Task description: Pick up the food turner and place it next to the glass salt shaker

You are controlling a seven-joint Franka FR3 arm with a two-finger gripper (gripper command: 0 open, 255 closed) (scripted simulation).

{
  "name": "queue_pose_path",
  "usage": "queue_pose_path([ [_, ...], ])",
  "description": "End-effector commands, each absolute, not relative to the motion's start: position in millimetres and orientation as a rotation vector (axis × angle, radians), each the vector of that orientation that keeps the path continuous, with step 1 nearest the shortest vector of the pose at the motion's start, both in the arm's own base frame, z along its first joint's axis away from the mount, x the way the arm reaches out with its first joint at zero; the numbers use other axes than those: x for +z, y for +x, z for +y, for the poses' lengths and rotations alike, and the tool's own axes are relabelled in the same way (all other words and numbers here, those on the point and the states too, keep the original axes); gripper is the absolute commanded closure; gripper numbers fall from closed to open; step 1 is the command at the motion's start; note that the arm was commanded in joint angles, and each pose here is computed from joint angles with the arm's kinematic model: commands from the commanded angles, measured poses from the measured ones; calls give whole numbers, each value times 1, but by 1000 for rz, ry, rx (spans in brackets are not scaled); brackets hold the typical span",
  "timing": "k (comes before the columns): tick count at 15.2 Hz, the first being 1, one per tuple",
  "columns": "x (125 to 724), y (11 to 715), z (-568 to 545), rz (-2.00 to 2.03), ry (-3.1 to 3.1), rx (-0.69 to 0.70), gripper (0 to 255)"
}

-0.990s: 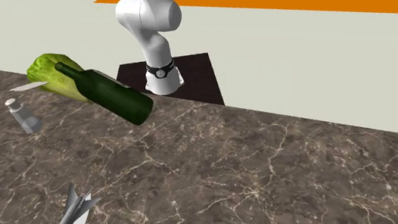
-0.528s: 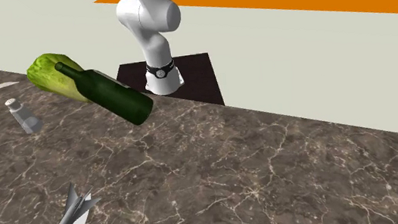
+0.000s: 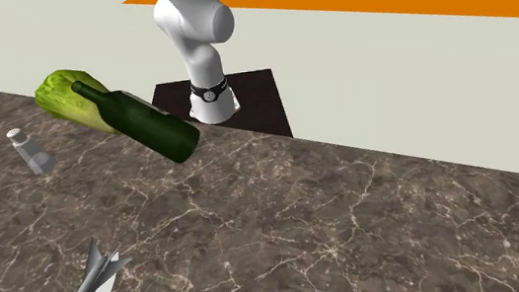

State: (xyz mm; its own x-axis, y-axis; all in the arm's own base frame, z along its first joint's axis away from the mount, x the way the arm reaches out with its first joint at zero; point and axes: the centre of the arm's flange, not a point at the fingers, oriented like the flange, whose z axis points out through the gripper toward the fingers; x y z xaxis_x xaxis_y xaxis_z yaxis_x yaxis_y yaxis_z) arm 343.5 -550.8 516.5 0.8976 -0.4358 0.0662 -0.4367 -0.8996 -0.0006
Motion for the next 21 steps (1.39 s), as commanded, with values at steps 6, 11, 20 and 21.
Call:
queue_pose_path([
  [6,508,328,-614,-697,3047,101,255],
  [11,482,328,-614,-697,3047,101,255],
  [20,434,328,-614,-697,3047,101,255],
  [21,429,328,-614,-697,3047,101,255],
])
